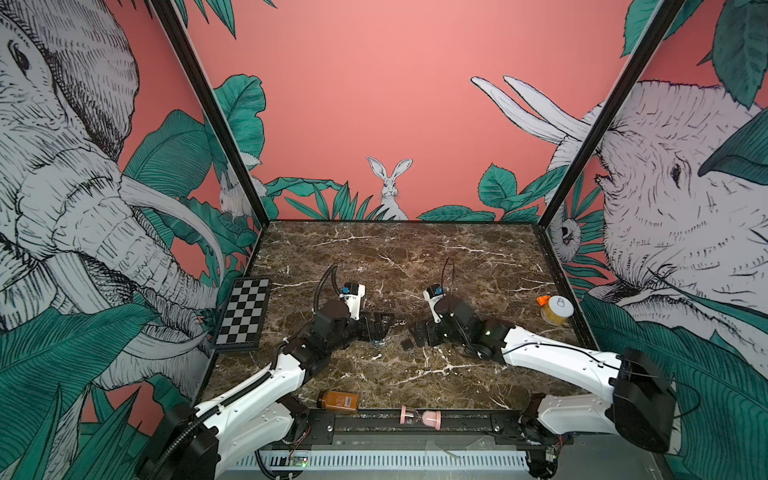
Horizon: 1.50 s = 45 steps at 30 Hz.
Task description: Lock with the key
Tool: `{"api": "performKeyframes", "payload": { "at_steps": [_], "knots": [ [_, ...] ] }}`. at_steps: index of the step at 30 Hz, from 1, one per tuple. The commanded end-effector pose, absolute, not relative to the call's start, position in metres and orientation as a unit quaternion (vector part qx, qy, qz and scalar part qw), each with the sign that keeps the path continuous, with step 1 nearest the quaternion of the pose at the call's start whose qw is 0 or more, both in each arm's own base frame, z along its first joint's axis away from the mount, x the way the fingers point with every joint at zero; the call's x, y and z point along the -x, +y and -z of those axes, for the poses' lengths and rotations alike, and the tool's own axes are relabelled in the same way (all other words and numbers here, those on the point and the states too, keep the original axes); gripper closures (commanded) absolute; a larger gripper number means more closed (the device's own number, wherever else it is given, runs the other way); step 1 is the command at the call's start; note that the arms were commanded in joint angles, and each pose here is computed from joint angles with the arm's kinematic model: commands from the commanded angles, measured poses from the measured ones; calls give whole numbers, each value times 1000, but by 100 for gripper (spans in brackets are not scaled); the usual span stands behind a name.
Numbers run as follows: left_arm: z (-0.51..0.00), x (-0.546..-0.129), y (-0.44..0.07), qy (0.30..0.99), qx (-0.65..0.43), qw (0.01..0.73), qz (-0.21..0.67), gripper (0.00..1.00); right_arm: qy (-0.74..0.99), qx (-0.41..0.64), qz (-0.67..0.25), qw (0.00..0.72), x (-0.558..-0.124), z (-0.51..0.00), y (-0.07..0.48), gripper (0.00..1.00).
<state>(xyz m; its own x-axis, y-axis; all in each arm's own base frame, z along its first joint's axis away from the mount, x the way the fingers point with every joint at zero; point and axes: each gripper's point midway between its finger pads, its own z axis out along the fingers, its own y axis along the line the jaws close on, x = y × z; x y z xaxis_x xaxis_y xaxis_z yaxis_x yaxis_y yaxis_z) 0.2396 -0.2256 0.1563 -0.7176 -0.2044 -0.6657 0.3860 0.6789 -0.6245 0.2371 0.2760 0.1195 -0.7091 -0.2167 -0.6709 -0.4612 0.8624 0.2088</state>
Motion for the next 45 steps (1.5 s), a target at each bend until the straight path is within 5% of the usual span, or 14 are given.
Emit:
{"api": "performKeyframes", "payload": {
  "at_steps": [1,7,16,45],
  "knots": [
    [-160,-240,-221,826,-26,373,421,3,904,157,-147,370,-248,-119,270,2],
    [-162,-243,-219,822,-23,378,426,3,923,187,-144,305,-240,-98,287,4],
    [-162,-248,-225,821,-31,370,434,4,941,193,-155,231,-228,-67,310,43],
    [-156,-250,-225,823,-29,359,439,5,950,243,-84,178,-213,-27,325,52]
  ]
}}
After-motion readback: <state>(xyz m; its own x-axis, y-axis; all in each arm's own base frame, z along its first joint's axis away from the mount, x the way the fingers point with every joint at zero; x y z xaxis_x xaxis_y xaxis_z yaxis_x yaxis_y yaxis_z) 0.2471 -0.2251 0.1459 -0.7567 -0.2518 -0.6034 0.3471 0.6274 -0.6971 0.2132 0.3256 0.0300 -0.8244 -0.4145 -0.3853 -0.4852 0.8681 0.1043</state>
